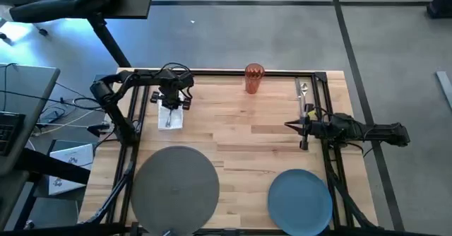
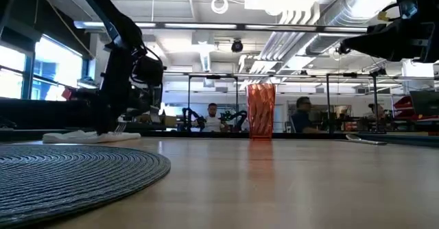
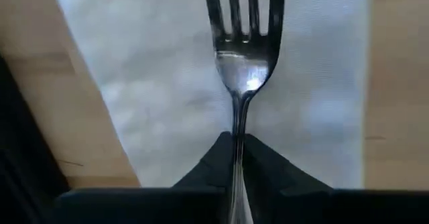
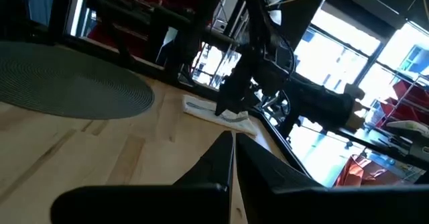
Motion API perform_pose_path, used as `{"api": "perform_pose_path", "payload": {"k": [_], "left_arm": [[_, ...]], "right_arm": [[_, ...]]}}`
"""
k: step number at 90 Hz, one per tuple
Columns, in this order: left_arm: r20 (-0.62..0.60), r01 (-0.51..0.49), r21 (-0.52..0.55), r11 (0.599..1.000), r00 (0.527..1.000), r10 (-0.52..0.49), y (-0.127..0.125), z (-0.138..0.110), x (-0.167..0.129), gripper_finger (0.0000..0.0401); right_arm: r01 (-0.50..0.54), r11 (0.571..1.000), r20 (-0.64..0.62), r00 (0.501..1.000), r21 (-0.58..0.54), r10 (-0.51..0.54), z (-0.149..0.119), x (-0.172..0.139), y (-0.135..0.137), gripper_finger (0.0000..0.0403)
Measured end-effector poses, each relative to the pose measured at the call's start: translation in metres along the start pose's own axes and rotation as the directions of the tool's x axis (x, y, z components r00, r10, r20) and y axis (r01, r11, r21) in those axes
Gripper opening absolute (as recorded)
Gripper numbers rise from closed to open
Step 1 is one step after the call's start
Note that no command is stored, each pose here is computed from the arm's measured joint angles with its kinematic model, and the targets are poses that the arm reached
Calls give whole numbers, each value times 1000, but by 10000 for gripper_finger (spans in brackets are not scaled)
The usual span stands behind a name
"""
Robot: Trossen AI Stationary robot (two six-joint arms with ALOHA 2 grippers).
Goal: Set table place
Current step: Move the silver fork to the top center of the table
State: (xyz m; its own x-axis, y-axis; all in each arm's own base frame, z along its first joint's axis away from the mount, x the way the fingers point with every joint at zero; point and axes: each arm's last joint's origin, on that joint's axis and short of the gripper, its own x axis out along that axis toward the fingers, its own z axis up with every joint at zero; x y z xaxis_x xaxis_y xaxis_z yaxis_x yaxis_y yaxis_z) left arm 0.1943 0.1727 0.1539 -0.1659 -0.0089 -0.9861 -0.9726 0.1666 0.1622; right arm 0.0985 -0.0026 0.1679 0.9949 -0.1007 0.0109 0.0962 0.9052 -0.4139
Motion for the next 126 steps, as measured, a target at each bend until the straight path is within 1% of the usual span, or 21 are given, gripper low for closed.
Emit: {"api": "perform_pose_path", "payload": {"k": [15, 19, 24, 34, 41, 47, 54, 63, 71, 89, 95, 110, 121, 126], "left_arm": [[21, 9, 20, 1000, 1000, -10, 7, -6, -23, 3], [36, 44, 24, 999, 998, -45, 7, -7, -31, 2], [60, 118, 41, 992, 991, -121, 1, -8, -43, 1], [135, 271, 89, 958, 950, -282, -25, -8, -66, 1], [203, 373, 93, 923, 901, -384, -49, -4, -74, 1], [242, 461, 88, 883, 850, -468, -73, 4, -76, 1], [237, 507, 81, 858, 827, -510, -99, 14, -72, 1], [224, 504, 92, 859, 830, -511, -128, 29, -63, 1], [221, 496, 115, 861, 832, -509, -148, 43, -57, 1], [208, 528, 118, 841, 815, -541, -177, 71, -51, 0], [209, 537, 120, 835, 809, -550, -184, 77, -49, 0], [174, 536, 105, 838, 819, -546, -191, 85, -34, 0], [175, 508, 98, 856, 838, -517, -192, 87, -25, 0], [192, 503, 104, 858, 837, -513, -192, 87, -25, 0]], "right_arm": [[0, 1000, 0, 1000, 0, 0, 0, 0, 0, 0], [0, 1000, 0, 1000, 0, 0, 0, 0, 0, 0], [0, 1000, 0, 1000, 0, 0, 0, 0, 0, 0], [0, 1000, 0, 1000, 0, 0, 0, 0, 0, 0], [0, 1000, 0, 1000, 0, 0, 0, 0, 0, 0], [0, 1000, 0, 1000, 0, 0, 0, 0, 0, 0], [0, 1000, 0, 1000, 0, 0, 0, 0, 0, 0], [-1, 1000, 0, 1000, 0, 1, 0, 0, 0, 0], [0, 1000, 0, 1000, 0, 0, 0, 0, 0, 0], [0, 1000, 0, 1000, 0, 0, 0, 0, 0, 0], [-1, 1000, 0, 1000, 0, 1, 0, 0, 0, 0], [0, 1000, 0, 1000, 0, 0, 0, 0, 0, 0], [0, 1000, 0, 1000, 0, 0, 0, 0, 0, 0], [0, 1000, 0, 1000, 0, 0, 0, 0, 0, 0]]}}
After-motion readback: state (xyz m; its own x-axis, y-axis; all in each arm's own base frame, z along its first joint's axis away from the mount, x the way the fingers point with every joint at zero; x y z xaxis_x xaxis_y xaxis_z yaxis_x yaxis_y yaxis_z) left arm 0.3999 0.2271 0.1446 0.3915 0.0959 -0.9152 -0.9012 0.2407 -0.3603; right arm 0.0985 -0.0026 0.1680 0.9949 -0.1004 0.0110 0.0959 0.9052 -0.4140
